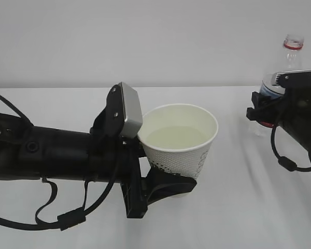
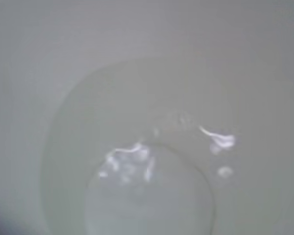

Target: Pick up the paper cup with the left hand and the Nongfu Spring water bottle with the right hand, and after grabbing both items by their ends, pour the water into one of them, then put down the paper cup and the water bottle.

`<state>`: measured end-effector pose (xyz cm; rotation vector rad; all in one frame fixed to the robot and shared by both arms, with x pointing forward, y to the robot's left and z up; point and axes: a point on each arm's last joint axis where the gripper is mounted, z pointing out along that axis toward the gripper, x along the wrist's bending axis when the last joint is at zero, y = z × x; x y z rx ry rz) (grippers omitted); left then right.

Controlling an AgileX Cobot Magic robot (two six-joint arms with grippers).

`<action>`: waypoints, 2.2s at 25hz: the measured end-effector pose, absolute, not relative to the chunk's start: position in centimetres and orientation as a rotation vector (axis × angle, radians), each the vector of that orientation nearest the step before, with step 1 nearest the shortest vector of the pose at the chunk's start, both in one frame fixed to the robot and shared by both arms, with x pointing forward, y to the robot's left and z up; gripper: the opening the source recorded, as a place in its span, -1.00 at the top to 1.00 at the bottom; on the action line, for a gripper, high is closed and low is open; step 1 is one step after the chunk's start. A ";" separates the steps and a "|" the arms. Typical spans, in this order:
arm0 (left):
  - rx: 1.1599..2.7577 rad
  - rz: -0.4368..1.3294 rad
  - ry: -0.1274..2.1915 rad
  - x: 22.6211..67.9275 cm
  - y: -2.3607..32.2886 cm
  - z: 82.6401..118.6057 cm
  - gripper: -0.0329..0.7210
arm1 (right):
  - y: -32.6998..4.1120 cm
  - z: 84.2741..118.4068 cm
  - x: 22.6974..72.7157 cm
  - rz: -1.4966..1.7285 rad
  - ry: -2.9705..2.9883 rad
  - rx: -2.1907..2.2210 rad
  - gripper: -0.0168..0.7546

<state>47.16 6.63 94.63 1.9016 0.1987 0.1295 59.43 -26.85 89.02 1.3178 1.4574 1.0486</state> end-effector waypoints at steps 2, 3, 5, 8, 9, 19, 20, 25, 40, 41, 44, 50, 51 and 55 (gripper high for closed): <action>1.902 0.129 0.199 47.2 6.6 94.6 -0.42 | -26.8 88.5 59.5 1.046 1.460 1.317 -0.28; 1.902 0.129 0.199 47.2 6.6 94.6 -0.42 | -26.8 88.2 59.5 1.044 1.463 1.319 -0.28; 1.903 0.130 0.200 47.2 6.6 94.6 -0.42 | -26.8 87.8 59.6 1.043 1.463 1.320 -0.28; 1.906 0.132 0.201 47.2 6.6 94.6 -0.42 | -26.8 87.2 59.8 1.052 1.450 1.305 -0.28; 1.906 0.132 0.201 47.2 6.6 94.6 -0.42 | -26.8 87.0 59.8 1.055 1.447 1.299 -0.28; 1.913 0.136 0.205 47.2 6.7 94.5 -0.42 | -26.7 87.3 59.9 1.081 1.421 1.236 -0.28; 1.913 0.136 0.205 47.2 6.7 94.5 -0.42 | -26.7 87.4 60.0 1.082 1.421 1.232 -0.28; 1.914 0.137 0.206 47.2 6.7 94.5 -0.42 | -26.6 87.4 60.0 1.081 1.422 1.218 -0.28; 1.915 0.138 0.208 47.2 6.7 94.5 -0.42 | -26.7 87.6 60.0 1.085 1.405 1.210 -0.63; 1.915 0.138 0.208 47.2 6.7 94.5 -0.42 | -26.7 87.6 60.0 1.084 1.404 1.211 -0.65; 1.915 0.138 0.208 47.2 6.7 94.5 -0.42 | -26.8 87.6 60.0 1.086 1.395 1.222 -0.66; 1.915 0.138 0.208 47.2 6.7 94.5 -0.42 | -26.9 87.5 59.8 1.093 1.377 1.243 -0.66; 1.915 0.138 0.208 47.2 6.7 94.5 -0.42 | -26.9 87.4 59.5 1.096 1.373 1.252 -0.66; 1.915 0.138 0.208 47.2 6.7 94.5 -0.42 | -27.1 86.6 58.4 1.077 1.392 1.296 -0.66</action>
